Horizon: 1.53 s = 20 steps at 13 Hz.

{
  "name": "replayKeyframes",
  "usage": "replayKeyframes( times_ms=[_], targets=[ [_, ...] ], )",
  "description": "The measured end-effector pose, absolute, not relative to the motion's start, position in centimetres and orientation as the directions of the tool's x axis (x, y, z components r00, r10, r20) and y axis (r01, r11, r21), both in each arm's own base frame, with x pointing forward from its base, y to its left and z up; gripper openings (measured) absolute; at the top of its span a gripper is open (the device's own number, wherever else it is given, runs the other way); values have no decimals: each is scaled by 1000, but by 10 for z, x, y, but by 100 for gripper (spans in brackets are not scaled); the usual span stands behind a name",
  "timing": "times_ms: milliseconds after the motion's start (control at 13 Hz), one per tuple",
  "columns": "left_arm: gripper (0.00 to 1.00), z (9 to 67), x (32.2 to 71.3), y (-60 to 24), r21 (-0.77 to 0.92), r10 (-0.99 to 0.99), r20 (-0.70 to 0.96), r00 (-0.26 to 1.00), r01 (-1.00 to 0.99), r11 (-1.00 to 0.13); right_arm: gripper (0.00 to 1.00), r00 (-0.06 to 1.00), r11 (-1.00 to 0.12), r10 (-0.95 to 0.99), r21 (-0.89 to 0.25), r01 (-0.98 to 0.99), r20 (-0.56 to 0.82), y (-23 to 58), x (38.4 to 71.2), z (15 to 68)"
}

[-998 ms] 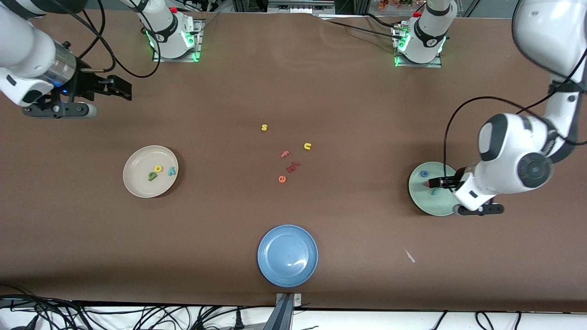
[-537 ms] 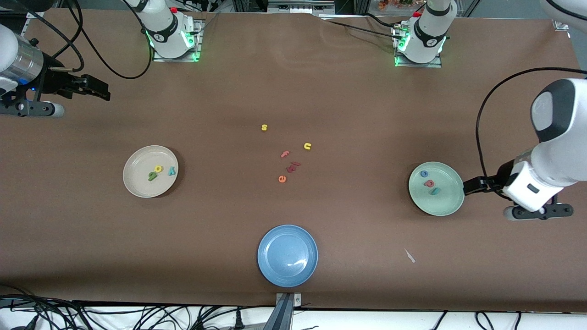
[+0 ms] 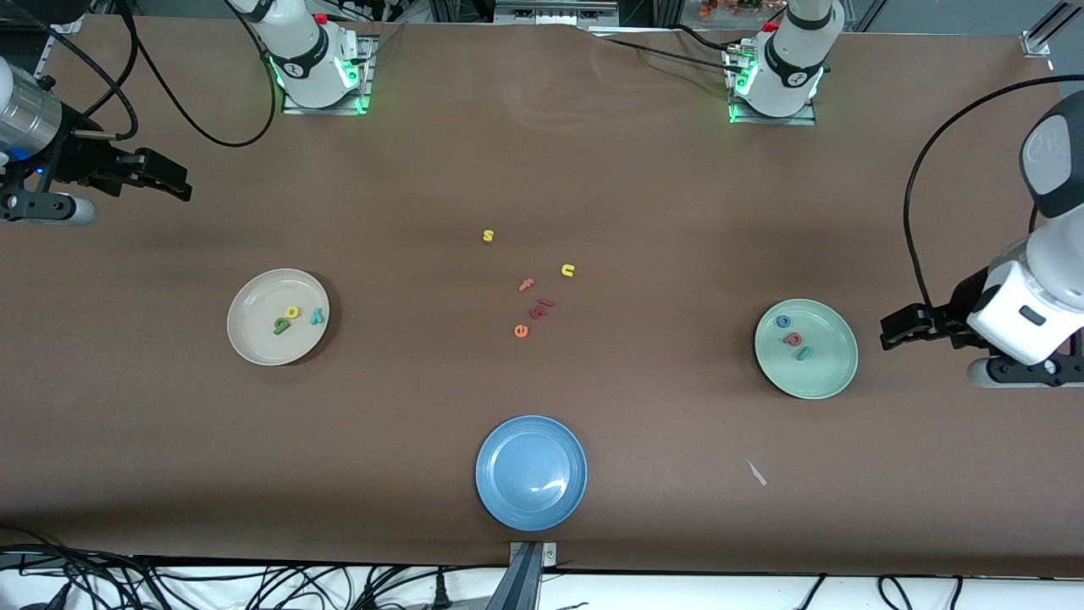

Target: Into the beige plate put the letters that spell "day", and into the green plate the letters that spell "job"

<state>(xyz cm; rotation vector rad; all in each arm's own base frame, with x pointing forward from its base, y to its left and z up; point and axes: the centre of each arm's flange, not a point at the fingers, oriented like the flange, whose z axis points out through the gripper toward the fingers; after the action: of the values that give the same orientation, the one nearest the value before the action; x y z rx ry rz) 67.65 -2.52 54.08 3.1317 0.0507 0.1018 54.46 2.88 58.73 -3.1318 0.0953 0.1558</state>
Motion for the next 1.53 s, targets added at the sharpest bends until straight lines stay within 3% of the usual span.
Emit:
replayKeyframes(
  times_ms=[307, 1535],
  targets=[
    [100, 573, 662, -19, -5, 15, 87, 996, 16, -1000, 100, 997, -1000, -5, 26, -3, -78, 26, 547, 589],
    [100, 593, 648, -42, -14, -18, 81, 997, -17, -1000, 100, 997, -999, 16, 30, 18, -76, 28, 557, 587]
  ],
)
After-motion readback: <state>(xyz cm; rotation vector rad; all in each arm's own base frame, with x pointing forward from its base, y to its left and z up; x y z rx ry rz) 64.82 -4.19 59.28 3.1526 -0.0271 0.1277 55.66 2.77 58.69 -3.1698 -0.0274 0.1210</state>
